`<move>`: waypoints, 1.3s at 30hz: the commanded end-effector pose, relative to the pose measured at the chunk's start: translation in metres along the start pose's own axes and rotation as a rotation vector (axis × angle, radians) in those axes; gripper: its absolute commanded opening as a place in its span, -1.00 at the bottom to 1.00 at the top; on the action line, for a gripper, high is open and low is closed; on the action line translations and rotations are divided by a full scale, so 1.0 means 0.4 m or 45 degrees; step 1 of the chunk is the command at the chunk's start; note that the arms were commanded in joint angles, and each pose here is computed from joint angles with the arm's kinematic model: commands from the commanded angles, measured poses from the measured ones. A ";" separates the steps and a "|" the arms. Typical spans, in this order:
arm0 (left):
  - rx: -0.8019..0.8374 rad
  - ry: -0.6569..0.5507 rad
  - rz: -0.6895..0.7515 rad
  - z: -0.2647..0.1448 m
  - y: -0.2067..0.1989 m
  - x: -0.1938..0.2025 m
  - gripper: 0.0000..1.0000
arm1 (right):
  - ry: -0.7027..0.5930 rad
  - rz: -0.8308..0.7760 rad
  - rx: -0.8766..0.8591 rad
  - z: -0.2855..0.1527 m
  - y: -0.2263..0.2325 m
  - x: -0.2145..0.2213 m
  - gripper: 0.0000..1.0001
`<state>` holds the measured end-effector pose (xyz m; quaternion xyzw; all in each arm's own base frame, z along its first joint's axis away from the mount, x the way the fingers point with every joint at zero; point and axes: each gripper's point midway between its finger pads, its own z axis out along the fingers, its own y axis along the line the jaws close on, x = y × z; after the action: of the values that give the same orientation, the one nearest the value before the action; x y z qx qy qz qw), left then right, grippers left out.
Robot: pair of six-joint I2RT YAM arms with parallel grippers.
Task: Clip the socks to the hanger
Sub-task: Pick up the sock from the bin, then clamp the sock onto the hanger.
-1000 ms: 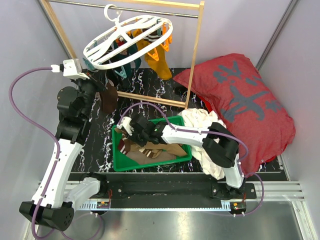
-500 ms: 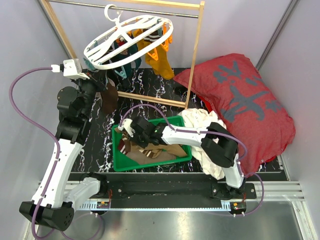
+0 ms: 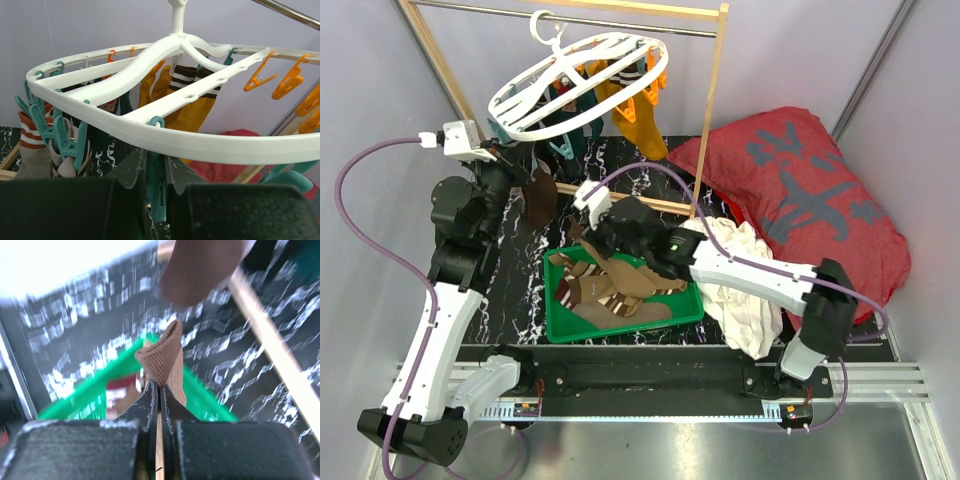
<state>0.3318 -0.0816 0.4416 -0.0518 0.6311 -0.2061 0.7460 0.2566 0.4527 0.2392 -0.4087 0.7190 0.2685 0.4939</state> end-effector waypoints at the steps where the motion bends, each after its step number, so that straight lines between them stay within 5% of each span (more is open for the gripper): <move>1: -0.012 0.163 -0.091 -0.024 0.003 0.083 -1.00 | -0.363 0.077 0.122 -0.065 -0.057 -0.186 -0.99; 12: -0.065 0.173 -0.285 -0.011 0.001 0.102 -1.00 | -0.710 0.076 0.175 -0.087 -0.089 -0.341 -1.00; 39: -0.118 0.169 -0.232 -0.005 0.003 0.122 -1.00 | -0.758 0.121 0.170 -0.029 -0.087 -0.448 -1.00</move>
<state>0.3295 -0.0977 0.4423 -0.1225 0.6246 -0.2795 0.7188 0.3065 0.4859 0.3849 -0.2710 0.5886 0.3446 0.6792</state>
